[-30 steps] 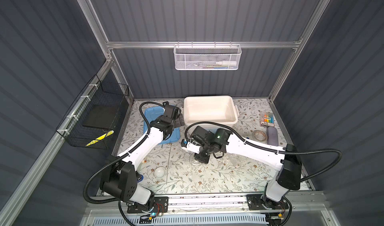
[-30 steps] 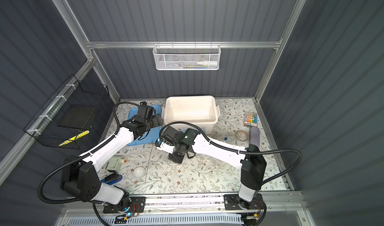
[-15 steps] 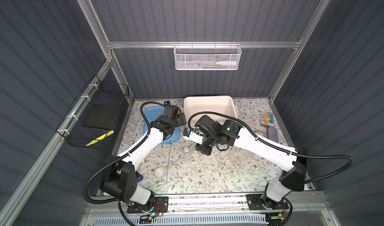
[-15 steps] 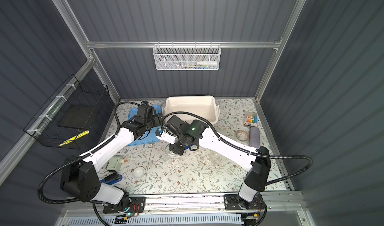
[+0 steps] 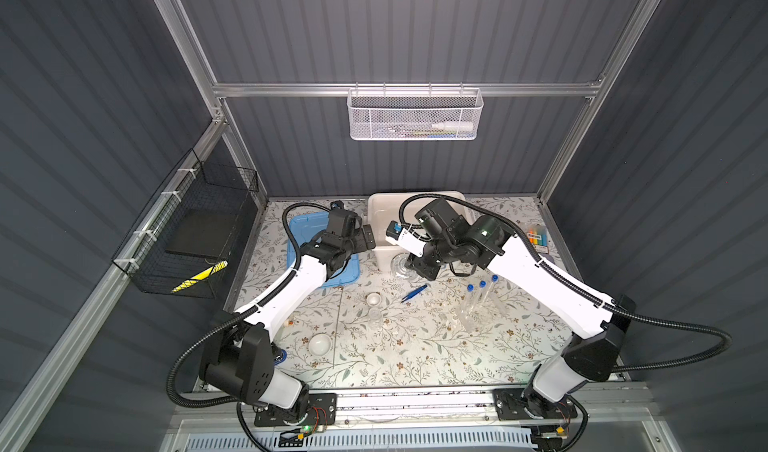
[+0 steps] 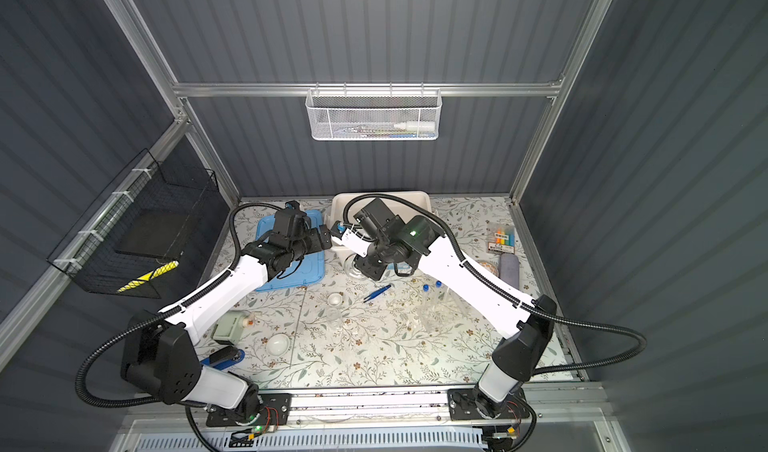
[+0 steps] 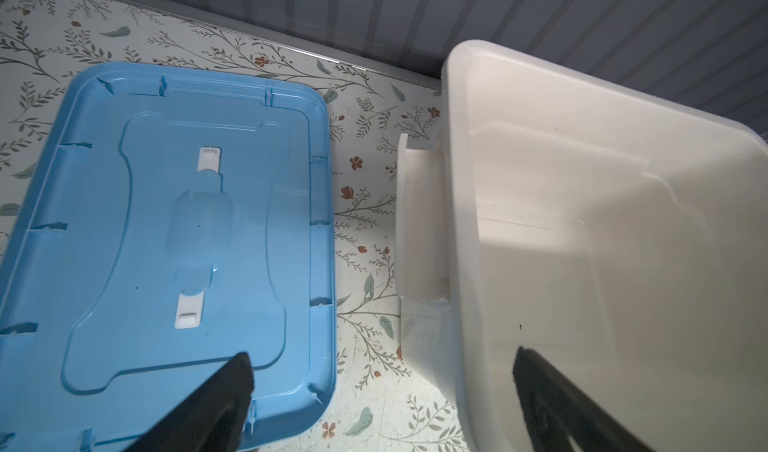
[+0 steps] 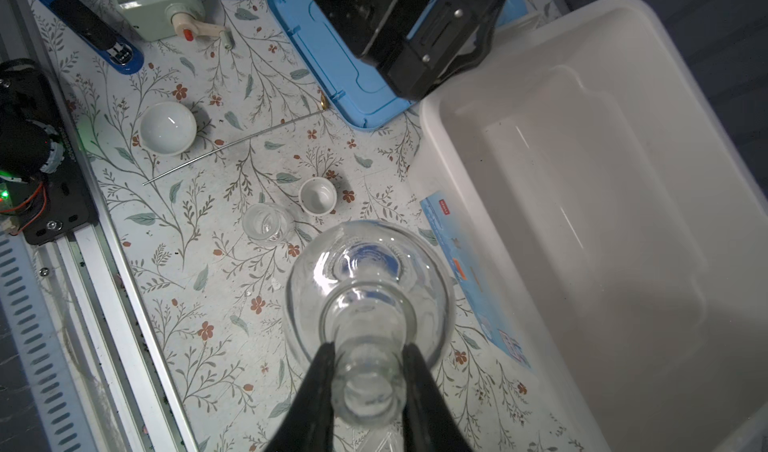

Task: Organize the chemistry lab equipment
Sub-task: 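Carry the flask with the right gripper over the white bin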

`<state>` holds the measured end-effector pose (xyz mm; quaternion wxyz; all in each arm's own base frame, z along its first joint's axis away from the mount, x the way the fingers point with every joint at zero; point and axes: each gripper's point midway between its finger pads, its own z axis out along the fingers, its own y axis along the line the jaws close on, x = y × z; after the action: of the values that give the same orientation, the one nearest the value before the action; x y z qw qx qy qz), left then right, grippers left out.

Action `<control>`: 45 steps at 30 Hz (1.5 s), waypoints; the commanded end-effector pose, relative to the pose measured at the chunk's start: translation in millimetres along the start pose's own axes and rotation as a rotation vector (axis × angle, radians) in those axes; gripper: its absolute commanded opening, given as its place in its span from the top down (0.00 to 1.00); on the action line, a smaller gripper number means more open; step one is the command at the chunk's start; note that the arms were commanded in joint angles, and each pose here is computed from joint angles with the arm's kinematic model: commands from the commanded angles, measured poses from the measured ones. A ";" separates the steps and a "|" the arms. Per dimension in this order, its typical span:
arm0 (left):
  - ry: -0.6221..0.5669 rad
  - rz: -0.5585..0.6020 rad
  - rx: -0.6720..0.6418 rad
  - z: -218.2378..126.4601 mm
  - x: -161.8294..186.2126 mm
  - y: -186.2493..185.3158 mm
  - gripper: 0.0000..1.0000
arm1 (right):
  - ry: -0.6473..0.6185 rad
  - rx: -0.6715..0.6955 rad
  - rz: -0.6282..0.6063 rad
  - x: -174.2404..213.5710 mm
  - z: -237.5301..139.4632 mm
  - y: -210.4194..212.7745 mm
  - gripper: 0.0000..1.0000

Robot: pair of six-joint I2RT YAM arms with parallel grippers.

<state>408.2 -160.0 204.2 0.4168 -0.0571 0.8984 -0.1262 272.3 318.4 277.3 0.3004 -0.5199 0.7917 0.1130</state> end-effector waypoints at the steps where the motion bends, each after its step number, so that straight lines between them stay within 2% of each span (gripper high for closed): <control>1: 0.008 0.020 0.056 5.1 1.0 -8.1 0.00 | -0.084 0.046 -0.011 -19.9 -14.2 -19.1 0.85; 9: 0.045 0.043 0.172 13.3 2.1 -32.8 0.05 | -0.174 0.083 0.047 -38.6 -19.6 -53.9 0.84; 14: 0.054 0.034 0.203 16.8 3.7 -38.9 0.07 | -0.161 0.112 0.067 -36.1 -8.9 -73.4 0.84; 20: 0.057 0.029 0.318 16.4 1.6 -60.7 0.12 | -0.164 0.144 0.115 -34.9 6.2 -98.8 0.83; 25: 0.075 0.033 0.365 16.1 3.6 -70.4 0.15 | -0.152 0.156 0.150 -31.9 19.1 -114.8 0.84; 39: 0.095 0.070 0.513 6.1 17.4 -115.1 0.17 | -0.092 0.153 0.187 -15.9 47.5 -131.2 0.83; 45: 0.106 0.050 0.532 3.1 22.2 -126.0 0.17 | -0.062 0.142 0.202 -7.5 54.6 -133.3 0.83</control>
<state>392.7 -274.8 202.7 0.3612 0.0799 0.8701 -0.3255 410.4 289.5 239.9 0.3292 -0.4135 0.8440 0.0907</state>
